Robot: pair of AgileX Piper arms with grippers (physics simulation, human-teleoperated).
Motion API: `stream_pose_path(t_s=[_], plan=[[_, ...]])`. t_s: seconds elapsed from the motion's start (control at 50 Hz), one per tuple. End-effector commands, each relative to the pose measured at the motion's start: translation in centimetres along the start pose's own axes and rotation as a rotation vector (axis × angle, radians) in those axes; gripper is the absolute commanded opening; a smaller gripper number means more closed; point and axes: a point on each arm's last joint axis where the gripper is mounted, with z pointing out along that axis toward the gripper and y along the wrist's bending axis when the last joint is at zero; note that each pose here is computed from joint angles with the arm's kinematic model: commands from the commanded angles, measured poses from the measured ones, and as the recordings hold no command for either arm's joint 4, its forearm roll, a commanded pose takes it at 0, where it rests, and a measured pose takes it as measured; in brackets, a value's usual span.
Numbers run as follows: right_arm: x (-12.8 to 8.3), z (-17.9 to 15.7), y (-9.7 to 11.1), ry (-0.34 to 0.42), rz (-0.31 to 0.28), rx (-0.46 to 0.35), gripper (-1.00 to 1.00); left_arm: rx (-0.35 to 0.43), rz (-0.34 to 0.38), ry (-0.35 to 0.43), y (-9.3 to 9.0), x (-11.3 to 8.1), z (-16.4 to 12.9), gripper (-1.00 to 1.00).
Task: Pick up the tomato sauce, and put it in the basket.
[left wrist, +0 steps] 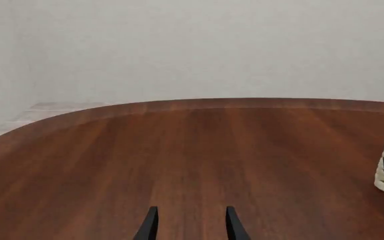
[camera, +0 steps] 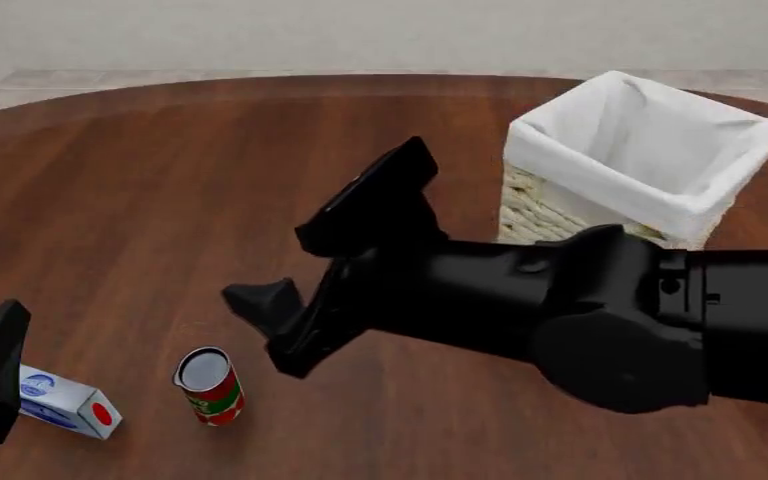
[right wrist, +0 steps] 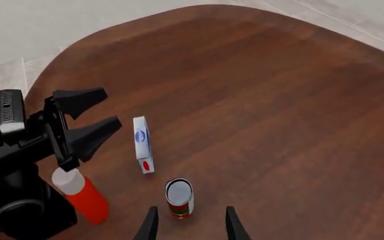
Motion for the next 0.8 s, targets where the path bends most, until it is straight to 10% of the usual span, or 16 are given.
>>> stream_pose_path(t_s=[0.02,0.8], plan=[[0.3,1.3,0.5,0.0,-0.002,-0.014,1.0,0.0,0.0,0.0,0.0,0.0,0.0,1.0],[3.7,6.2,0.1,0.058,0.03,-0.004,1.0,0.0,0.0,0.0,0.0,0.0,0.0,1.0]])
